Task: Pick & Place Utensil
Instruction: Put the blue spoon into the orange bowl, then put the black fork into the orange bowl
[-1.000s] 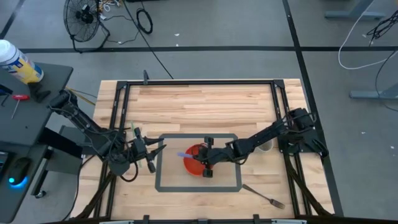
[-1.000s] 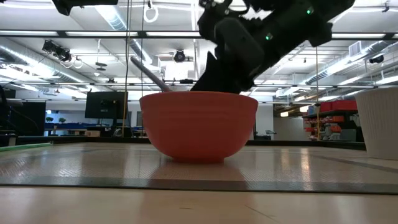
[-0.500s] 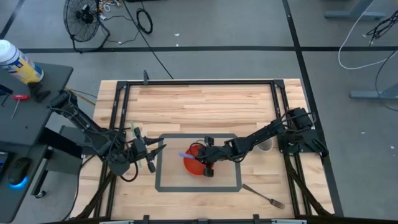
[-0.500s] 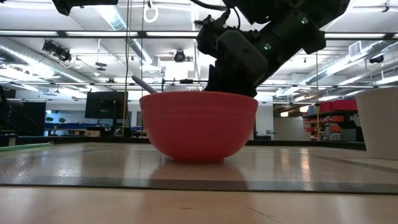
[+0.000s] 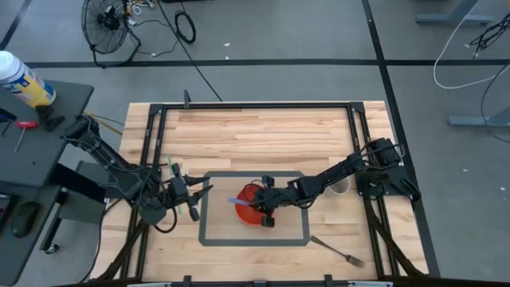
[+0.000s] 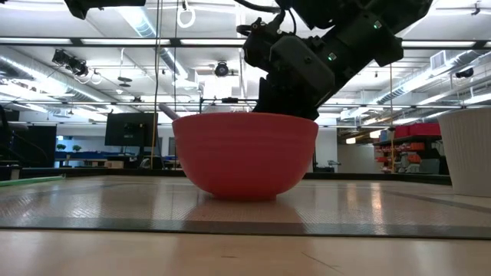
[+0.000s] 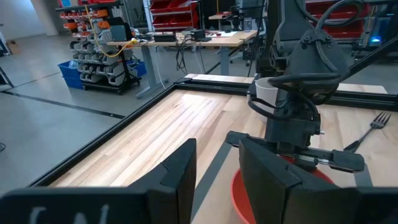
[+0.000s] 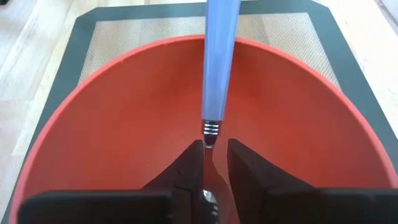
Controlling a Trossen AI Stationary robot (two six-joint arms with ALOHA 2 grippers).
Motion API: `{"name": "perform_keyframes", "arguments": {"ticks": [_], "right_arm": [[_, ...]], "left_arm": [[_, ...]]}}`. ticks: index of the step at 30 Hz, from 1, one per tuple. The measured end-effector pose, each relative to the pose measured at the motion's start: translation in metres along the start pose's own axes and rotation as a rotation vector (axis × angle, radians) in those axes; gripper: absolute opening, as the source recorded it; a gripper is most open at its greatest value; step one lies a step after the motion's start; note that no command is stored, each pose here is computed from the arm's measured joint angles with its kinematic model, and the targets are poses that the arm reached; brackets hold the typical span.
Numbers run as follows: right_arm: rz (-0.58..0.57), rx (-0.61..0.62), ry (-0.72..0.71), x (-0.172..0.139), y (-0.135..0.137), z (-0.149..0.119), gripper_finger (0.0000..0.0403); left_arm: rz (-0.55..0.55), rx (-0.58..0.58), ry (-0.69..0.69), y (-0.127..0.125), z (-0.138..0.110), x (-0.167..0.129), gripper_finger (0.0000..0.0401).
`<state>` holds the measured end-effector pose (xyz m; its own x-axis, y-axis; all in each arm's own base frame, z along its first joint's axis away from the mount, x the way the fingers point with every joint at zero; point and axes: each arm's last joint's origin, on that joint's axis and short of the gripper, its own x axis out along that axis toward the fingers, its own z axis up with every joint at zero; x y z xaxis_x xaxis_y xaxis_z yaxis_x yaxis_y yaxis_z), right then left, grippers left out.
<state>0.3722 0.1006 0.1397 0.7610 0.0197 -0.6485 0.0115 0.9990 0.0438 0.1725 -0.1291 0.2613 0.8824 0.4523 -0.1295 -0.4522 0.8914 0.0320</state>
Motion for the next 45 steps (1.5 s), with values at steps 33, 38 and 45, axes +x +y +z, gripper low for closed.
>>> {"name": "perform_keyframes", "arguments": {"ticks": [33,38,45], "right_arm": [[0.001,0.23,0.671,-0.193,0.152,-0.038,0.0088],[-0.095,0.286,0.813,-0.2,0.166,-0.081,0.0088],[-0.157,0.354,0.851,-0.18,0.17,-0.125,0.0088]], "left_arm": [[0.005,-0.058,0.021,0.004,0.001,0.013,0.0126],[0.005,-0.061,0.025,0.005,0.001,0.014,0.0126],[0.005,-0.06,0.025,0.005,0.0,0.014,0.0126]]}}
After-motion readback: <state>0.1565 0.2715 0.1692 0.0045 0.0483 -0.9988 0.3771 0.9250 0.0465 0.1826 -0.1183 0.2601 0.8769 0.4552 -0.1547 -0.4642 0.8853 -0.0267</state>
